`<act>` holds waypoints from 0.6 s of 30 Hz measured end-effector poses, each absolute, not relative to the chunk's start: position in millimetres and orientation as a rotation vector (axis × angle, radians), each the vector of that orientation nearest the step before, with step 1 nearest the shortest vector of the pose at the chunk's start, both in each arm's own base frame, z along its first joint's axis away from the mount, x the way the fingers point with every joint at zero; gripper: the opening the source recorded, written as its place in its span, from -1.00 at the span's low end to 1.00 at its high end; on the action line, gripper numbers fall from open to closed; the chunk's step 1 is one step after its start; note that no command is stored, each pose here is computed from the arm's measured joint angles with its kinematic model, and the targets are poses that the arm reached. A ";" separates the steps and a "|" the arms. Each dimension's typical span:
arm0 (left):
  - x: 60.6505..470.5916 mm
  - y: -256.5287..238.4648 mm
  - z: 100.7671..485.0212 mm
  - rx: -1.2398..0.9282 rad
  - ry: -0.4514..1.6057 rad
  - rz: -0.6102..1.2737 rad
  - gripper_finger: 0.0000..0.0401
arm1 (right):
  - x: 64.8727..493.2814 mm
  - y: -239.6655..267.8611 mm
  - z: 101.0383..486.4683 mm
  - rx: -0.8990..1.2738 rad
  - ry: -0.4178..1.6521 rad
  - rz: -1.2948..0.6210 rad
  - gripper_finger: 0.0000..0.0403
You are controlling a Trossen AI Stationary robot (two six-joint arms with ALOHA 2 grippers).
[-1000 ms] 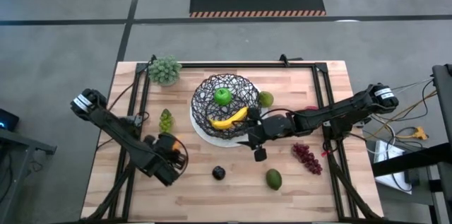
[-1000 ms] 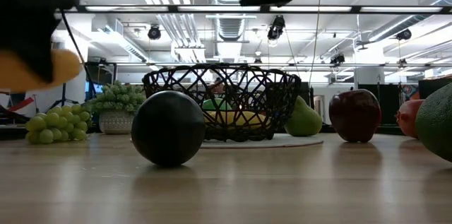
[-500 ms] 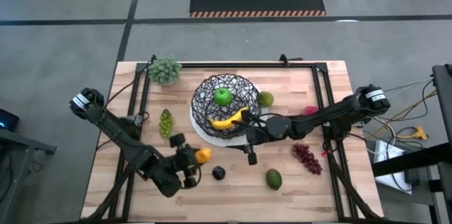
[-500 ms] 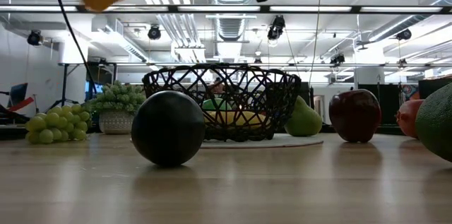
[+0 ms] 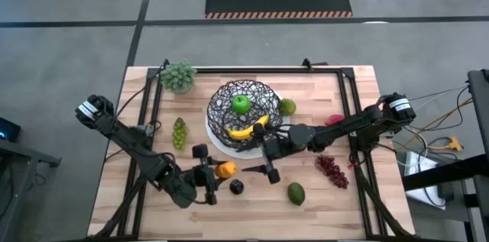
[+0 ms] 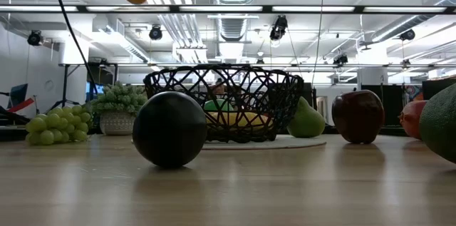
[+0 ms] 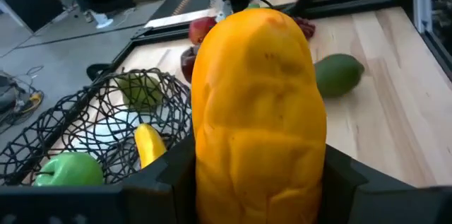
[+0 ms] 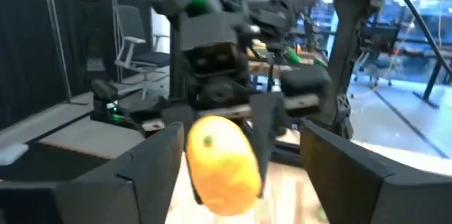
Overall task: Build produce basket
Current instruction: Put the mango into the wire basket
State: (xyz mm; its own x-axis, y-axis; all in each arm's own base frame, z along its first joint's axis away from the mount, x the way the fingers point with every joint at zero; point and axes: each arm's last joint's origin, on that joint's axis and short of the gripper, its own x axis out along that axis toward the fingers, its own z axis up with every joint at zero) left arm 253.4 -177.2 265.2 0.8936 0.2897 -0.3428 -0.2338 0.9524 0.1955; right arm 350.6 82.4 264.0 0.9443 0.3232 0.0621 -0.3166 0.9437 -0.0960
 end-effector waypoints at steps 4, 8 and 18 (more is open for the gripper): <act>257.5 -171.1 264.9 0.145 0.379 0.297 -0.17 | 349.3 84.3 258.2 -0.118 -0.109 0.411 0.43; 261.2 -165.3 265.1 0.142 0.380 0.318 -0.17 | 343.0 84.3 254.6 -0.148 -0.118 0.438 0.42; 267.8 -160.8 267.1 0.126 0.349 0.339 -0.17 | 344.7 98.6 250.6 -0.165 -0.226 0.457 0.32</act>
